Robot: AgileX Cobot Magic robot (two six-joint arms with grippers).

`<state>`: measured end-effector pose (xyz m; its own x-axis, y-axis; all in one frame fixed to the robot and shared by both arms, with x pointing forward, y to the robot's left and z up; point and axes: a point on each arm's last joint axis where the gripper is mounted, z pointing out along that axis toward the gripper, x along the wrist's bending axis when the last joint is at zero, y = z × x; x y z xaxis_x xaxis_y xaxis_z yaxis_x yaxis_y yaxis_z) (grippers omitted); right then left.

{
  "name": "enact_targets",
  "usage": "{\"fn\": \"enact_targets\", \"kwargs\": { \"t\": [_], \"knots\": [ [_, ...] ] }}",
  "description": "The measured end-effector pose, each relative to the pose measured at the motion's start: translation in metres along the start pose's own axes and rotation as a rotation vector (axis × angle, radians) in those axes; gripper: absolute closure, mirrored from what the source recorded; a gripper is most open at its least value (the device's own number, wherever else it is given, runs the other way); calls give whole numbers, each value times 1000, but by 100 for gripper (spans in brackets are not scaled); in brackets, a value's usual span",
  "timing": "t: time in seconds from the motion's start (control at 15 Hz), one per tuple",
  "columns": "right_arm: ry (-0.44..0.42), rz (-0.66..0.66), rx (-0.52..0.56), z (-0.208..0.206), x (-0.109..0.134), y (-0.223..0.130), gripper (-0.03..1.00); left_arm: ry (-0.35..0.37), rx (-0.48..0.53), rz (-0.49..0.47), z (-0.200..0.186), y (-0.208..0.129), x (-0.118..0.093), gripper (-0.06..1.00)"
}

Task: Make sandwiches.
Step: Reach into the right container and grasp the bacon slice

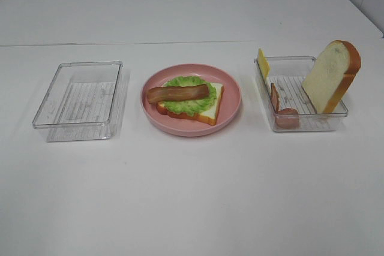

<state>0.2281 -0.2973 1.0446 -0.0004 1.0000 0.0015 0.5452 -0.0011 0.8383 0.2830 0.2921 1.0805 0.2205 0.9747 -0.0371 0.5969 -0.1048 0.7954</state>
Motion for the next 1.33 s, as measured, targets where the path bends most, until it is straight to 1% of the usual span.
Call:
{"fn": "enact_targets", "kwargs": {
  "t": [0.07,0.2,0.47,0.67,0.73,0.87,0.93,1.07,1.27,1.33],
  "knots": [
    [-1,0,5,1,0,1,19,-6,-72,2,-8,-14,2,12],
    [-2,0,23,2,0,6,19,-8,-109,17,-11,-24,3,12],
    [-6,-3,105,10,-1,38,22,-29,-188,56,-21,-36,3,12],
    [-2,0,169,25,-1,60,23,-45,-157,79,-18,-42,1,12],
    [3,5,222,40,-1,78,23,-46,-154,85,-18,-42,1,12],
    [3,6,277,59,-1,101,23,-47,-142,92,-16,-44,1,12],
    [3,6,291,65,-1,107,23,-47,-136,92,-16,-44,1,12],
    [4,7,334,84,-2,132,23,-46,-127,97,-15,-46,1,12],
    [15,2,412,123,-2,167,23,-46,-123,97,-15,-46,1,12],
    [52,-10,465,147,1,180,23,-51,-131,97,-16,-47,1,12]
  ]
}}
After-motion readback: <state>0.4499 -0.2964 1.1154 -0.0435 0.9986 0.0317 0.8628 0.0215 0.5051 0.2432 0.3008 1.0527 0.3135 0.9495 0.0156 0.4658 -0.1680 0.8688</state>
